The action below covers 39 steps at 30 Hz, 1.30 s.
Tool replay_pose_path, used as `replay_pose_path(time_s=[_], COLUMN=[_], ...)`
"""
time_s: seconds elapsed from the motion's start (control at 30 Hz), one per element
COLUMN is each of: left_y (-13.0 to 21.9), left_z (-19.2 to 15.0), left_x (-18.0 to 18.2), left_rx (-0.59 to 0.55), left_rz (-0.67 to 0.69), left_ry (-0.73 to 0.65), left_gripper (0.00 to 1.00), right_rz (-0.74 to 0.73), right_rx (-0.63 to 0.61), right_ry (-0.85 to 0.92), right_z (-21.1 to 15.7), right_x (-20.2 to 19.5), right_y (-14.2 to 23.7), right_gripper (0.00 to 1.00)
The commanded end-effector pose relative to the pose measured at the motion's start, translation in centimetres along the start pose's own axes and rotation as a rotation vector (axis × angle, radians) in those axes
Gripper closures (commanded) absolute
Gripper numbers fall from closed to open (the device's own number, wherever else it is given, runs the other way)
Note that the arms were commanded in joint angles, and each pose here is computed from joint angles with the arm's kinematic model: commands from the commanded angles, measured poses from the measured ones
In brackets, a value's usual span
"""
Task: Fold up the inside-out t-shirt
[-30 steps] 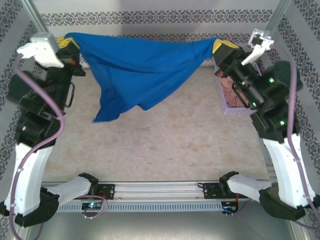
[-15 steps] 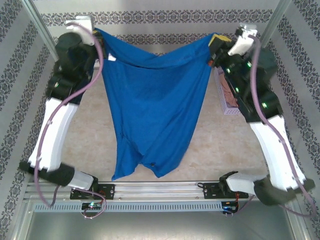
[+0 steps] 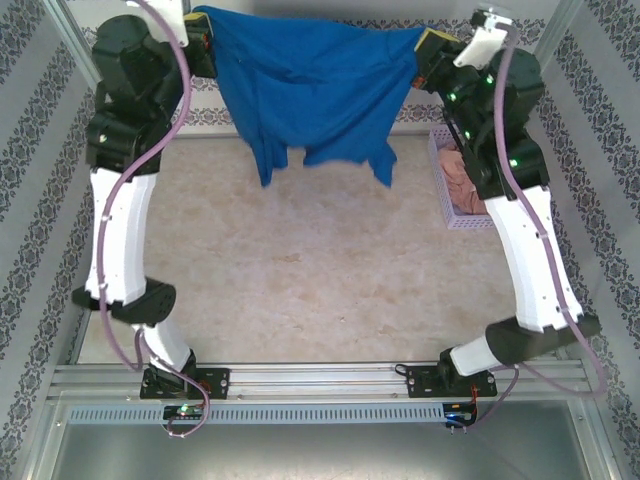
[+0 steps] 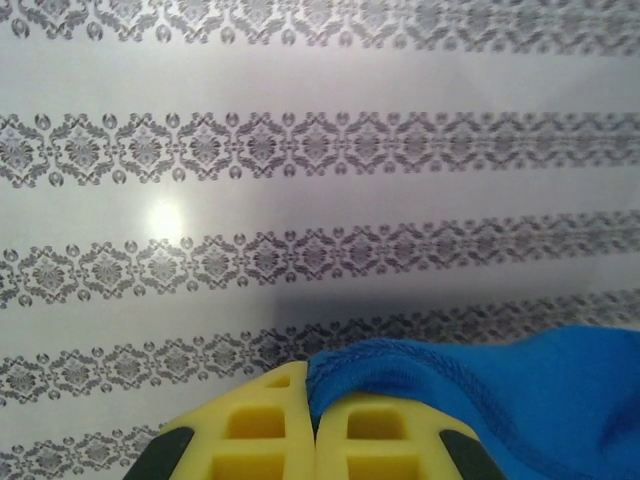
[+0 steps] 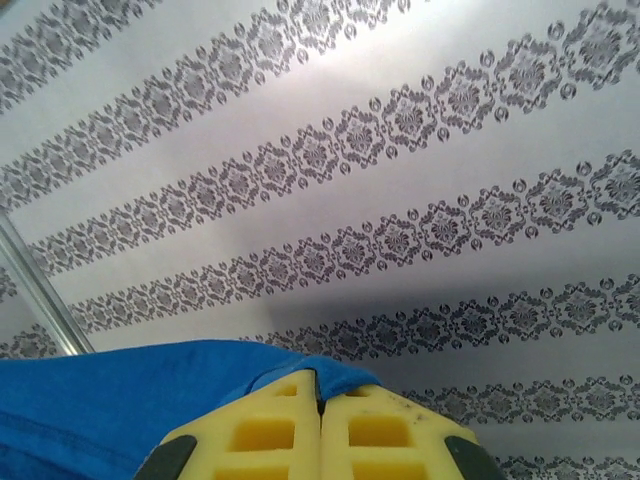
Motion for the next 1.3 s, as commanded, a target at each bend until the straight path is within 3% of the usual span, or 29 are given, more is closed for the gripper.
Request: replay_pose_path(time_s=[0.0, 0.13, 0.23, 0.37, 0.5, 0.53, 0.67, 0.8, 0.93, 1.1, 1.27], left_y=[2.8, 6.4, 9.0, 12.9, 15.8, 16.0, 16.1, 16.1, 15.8, 15.4, 14.1], left_z=[-1.0, -9.8, -20.4, -35.1, -43.6, -44.8, -46.8, -45.9, -45.7, -49.2, -52.7], left_x=[-1.1, -2.6, -3.5, -3.9, -4.9, -5.0, -5.9, -7.7, -11.7, -19.2, -23.1], left_rx=[0.034, 0.190, 0.387, 0.728, 0.917, 0.943, 1.028, 0.978, 0.907, 0.979, 1.032], left_rz=[-0.126, -0.295, -0.362, -0.305, -0.277, -0.261, -0.257, -0.296, -0.450, -0.722, -0.841], left_ry=[0.007, 0.135, 0.223, 0.278, 0.276, 0.257, 0.182, 0.038, -0.111, -0.371, -0.503], left_gripper=[1.00, 1.00, 1.00, 1.00, 1.00, 0.94, 0.52, 0.34, 0.31, 0.34, 0.37], right_rz=[-0.004, -0.093, -0.209, -0.381, -0.502, -0.508, -0.472, -0.459, -0.411, -0.406, -0.404], right_rx=[0.010, 0.214, 0.444, 0.721, 0.839, 0.858, 0.918, 0.932, 0.915, 0.927, 0.915], right_ry=[0.001, -0.044, -0.136, -0.315, -0.367, -0.363, -0.339, -0.287, -0.276, -0.264, -0.262], right_z=[-1.0, -10.2, -20.0, -31.7, -36.6, -37.1, -37.8, -37.2, -36.8, -36.5, -36.1], right_x=[-0.3, -3.4, -7.4, -13.4, -17.2, -17.6, -17.6, -17.0, -16.2, -16.4, -16.6], right_y=[2.6, 5.2, 7.4, 10.9, 12.9, 13.0, 12.8, 13.4, 13.3, 12.5, 12.4], right_gripper=[1.00, 1.00, 1.00, 0.98, 0.86, 0.82, 0.64, 0.52, 0.50, 0.50, 0.50])
Point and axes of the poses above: each hand's point on the last joint's axis, 136 mm out from that joint toward the fingers, its own y axis back along the fingers, its own x axis along the line the jaws close on, z = x × y, the point moved 5 cm from there along y, back along the fingers, and after that the axes turned 6 degrees about y, right-handed, at the moved point
